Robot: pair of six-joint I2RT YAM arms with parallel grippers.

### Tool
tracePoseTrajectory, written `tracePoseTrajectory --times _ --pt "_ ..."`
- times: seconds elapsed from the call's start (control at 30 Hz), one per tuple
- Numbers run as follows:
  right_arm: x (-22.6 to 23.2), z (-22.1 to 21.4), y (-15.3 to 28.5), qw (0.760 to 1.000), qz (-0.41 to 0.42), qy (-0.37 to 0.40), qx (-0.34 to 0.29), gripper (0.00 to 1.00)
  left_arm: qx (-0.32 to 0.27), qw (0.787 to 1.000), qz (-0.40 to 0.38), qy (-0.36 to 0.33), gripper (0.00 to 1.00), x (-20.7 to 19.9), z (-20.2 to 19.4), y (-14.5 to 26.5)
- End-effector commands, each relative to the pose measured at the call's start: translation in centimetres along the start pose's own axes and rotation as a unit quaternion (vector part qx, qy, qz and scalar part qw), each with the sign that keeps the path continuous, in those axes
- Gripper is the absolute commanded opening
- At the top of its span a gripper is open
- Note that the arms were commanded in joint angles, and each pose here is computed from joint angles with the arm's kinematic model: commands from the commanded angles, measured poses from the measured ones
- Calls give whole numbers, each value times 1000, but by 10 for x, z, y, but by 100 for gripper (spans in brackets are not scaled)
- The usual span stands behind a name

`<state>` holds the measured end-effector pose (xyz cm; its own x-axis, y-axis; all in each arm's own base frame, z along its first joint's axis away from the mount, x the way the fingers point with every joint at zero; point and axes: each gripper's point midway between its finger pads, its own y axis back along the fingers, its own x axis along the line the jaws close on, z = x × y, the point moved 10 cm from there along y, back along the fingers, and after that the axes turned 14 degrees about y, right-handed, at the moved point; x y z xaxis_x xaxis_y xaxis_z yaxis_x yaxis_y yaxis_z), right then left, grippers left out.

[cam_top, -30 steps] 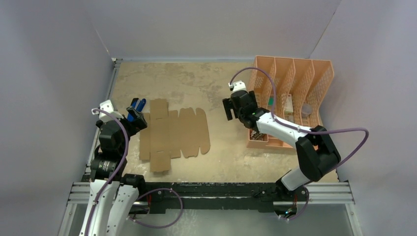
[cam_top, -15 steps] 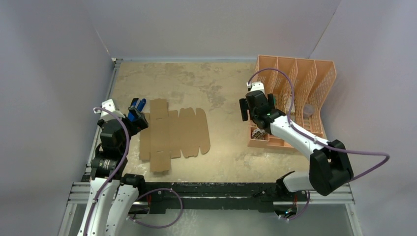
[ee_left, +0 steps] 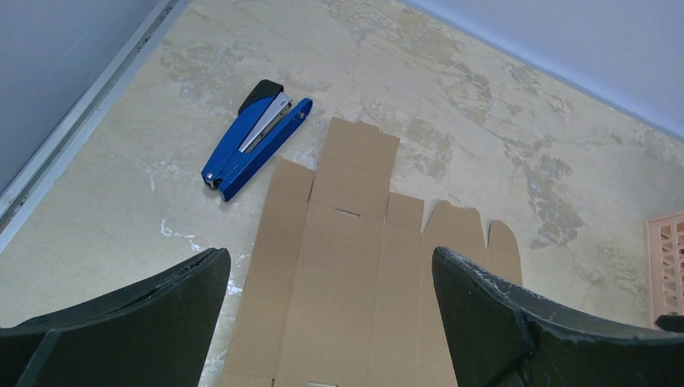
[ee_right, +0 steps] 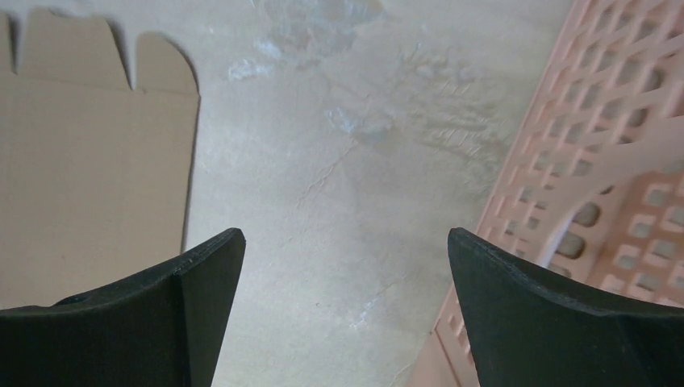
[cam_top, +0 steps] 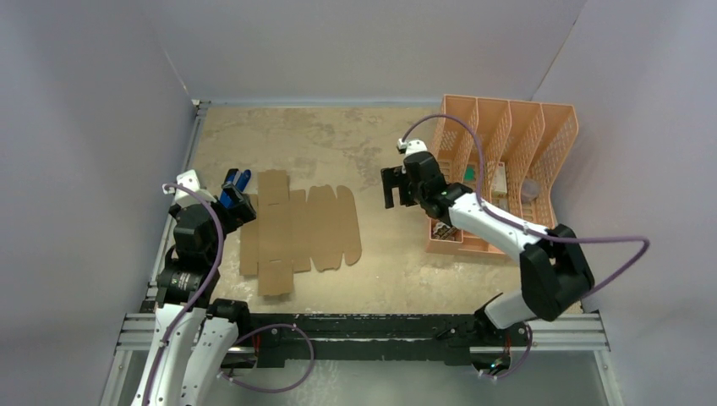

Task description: Fold the paper box

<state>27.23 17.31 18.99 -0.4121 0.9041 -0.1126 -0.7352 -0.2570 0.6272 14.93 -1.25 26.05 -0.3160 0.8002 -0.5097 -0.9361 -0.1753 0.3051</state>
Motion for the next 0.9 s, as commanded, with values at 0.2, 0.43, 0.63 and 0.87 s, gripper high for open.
tracePoseTrajectory --times 0.2,0.43,0.63,0.87 --pt "-28 -21 -16 990 -95 -35 96 99 -15 1000 -17 10 97 -6 5 -2" --pt "-65 -40 -6 978 -168 -57 106 99 -11 1000 -19 10 97 -7 4 -3" --pt "-72 -42 -7 976 -182 -61 98 99 -8 1000 -19 9 97 -7 3 -4" --pt "-80 -26 -12 974 -198 -69 88 99 4 1000 -18 13 97 -8 -2 -12"
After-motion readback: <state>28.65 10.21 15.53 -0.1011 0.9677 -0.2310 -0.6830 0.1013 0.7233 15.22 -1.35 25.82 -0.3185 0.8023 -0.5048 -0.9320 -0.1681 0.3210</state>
